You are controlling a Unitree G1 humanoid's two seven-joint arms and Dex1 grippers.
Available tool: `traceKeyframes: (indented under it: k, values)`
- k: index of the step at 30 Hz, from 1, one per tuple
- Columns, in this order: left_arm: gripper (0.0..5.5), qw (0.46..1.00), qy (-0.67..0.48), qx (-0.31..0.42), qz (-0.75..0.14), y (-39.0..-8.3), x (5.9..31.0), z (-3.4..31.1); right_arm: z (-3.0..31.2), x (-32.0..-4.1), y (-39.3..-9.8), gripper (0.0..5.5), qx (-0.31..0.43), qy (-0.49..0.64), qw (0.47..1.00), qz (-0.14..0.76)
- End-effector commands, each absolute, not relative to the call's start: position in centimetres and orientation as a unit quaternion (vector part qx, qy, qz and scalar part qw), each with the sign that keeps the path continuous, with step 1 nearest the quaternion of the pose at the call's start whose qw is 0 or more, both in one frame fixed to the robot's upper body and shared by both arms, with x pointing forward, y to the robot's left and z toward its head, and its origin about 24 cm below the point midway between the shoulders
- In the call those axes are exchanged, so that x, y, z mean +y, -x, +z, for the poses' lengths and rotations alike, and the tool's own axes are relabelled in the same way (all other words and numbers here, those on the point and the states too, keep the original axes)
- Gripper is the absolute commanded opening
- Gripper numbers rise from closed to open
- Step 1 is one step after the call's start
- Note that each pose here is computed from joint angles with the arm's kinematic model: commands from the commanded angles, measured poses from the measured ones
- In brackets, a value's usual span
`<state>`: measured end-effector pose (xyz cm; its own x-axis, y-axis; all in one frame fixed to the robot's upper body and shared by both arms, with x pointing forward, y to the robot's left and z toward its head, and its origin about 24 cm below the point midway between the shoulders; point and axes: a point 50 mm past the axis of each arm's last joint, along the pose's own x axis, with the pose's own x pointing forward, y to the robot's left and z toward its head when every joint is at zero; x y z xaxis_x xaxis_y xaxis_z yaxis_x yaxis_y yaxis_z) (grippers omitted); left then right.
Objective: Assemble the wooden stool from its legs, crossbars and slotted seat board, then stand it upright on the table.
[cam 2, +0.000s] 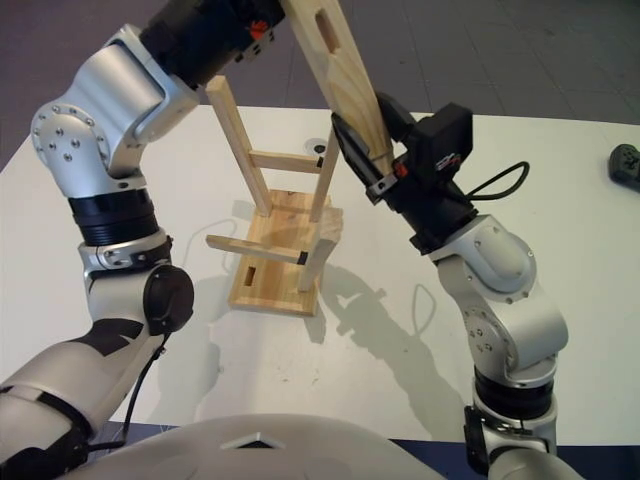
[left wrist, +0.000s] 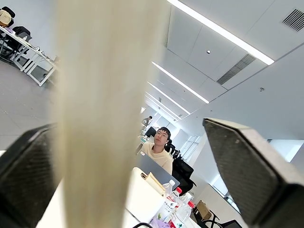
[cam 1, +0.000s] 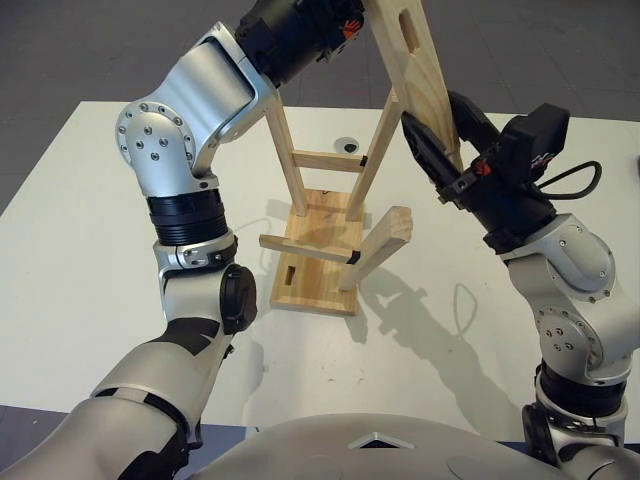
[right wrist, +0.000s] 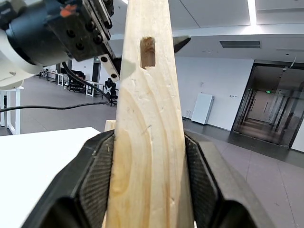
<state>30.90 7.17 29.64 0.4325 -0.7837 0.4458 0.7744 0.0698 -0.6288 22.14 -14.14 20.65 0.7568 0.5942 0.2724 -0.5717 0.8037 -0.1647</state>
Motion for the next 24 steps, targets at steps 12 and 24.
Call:
traceKeyframes:
  k: [12, 24]
  values:
    - [2.03, 0.781, 0.355, 0.020, -0.513, -30.9, 7.6, 29.0, 21.0, -14.5, -22.0, 2.07, -0.173, 0.114, 0.932, 0.297]
    - [1.06, 0.780, 0.363, 0.005, -0.510, -31.4, 7.9, 29.4, 20.2, -14.8, -22.2, 2.55, -0.162, 0.107, 0.938, 0.287]
